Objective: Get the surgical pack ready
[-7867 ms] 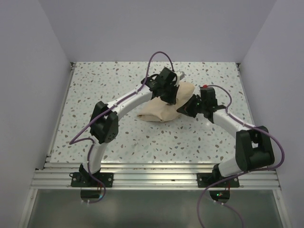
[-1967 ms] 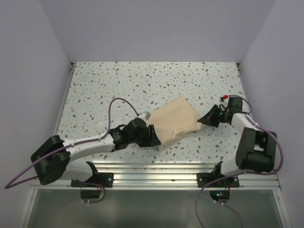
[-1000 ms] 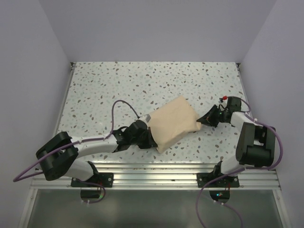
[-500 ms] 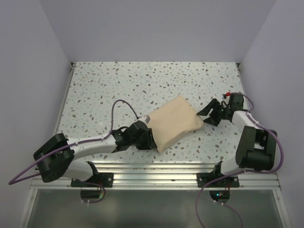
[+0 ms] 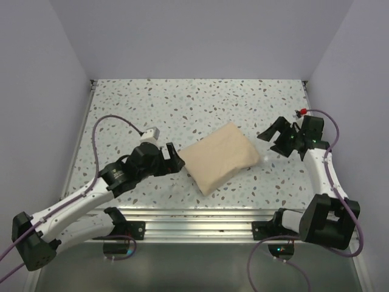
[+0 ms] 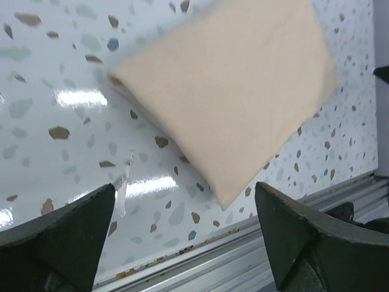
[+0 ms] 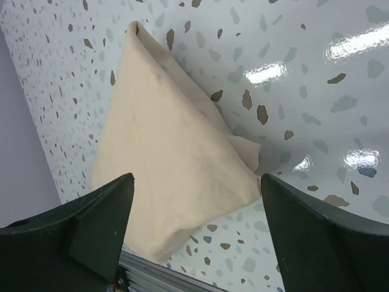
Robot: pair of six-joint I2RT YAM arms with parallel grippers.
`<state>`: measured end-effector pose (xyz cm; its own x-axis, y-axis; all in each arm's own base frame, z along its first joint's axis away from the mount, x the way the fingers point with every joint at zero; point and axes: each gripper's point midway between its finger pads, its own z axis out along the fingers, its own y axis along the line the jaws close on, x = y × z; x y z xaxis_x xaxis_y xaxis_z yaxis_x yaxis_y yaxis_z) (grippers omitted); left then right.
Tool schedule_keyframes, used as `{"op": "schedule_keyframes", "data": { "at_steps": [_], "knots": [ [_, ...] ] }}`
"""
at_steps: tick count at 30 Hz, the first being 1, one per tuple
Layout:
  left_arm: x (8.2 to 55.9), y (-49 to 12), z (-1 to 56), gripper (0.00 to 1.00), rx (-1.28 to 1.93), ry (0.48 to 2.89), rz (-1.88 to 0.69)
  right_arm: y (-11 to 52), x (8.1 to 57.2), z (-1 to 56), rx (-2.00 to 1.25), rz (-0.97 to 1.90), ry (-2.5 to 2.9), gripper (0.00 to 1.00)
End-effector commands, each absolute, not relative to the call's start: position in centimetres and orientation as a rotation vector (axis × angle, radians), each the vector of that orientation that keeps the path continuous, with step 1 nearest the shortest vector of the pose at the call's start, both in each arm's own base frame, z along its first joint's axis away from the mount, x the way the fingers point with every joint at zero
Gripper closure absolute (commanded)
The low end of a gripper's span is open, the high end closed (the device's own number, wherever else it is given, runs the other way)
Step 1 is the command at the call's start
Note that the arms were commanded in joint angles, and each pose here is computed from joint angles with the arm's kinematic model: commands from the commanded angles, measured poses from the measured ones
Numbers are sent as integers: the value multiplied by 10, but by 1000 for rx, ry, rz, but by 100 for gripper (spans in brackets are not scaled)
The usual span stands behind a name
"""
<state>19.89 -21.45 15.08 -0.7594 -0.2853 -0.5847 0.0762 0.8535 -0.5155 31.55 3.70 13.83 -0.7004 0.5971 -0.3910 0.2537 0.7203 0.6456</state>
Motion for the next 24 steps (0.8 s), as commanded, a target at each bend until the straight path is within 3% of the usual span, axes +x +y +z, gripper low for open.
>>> {"op": "schedule_keyframes", "data": {
  "at_steps": [1, 9, 19, 24],
  "knots": [
    [229, -192, 215, 0, -135, 2151, -598, 32, 312, 184, 544, 688, 2246, 11],
    [266, -164, 274, 0, -36, 2015, -293, 27, 293, 236, 427, 585, 2065, 7],
    [272, -132, 300, 0, -170, 1769, -284, 23, 245, 283, 369, 467, 1860, 1],
    [268, -128, 302, 0, -202, 1730, -319, 12, 233, 278, 444, 395, 1868, 1]
  ]
}}
